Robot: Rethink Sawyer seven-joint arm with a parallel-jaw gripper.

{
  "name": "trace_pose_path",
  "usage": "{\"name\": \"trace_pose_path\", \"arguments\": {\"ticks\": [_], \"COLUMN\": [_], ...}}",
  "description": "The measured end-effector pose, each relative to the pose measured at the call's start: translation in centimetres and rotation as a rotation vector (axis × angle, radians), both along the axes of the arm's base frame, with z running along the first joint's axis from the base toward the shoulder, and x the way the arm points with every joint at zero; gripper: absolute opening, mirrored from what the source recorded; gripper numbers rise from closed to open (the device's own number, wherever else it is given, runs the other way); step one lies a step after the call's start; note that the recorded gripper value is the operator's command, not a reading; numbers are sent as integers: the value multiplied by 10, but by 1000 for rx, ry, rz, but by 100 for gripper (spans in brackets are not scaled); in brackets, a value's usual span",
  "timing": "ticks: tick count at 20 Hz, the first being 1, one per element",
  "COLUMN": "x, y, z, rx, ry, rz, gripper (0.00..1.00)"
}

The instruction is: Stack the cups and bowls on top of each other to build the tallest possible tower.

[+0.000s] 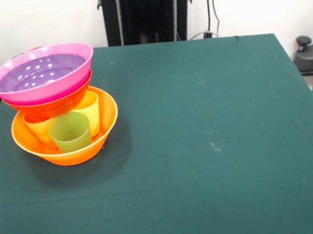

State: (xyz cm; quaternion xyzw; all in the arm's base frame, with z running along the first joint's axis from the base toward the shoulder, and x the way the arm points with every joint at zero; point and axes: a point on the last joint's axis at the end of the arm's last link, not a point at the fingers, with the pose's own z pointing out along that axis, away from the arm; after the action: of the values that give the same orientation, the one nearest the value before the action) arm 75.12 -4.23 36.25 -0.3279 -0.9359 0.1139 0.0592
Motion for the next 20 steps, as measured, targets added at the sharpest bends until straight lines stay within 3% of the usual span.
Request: {"name": "trace_pose_path", "arguments": {"ticks": [7,14,20], "x": [7,13,17], "y": [-61,-91,-107], "z": [-6,-9,-17], "rx": [-58,-91,-91], "ry": [-86,-154,-200], "rz": [-35,-44,-46], "gripper": [0,0,0]}}
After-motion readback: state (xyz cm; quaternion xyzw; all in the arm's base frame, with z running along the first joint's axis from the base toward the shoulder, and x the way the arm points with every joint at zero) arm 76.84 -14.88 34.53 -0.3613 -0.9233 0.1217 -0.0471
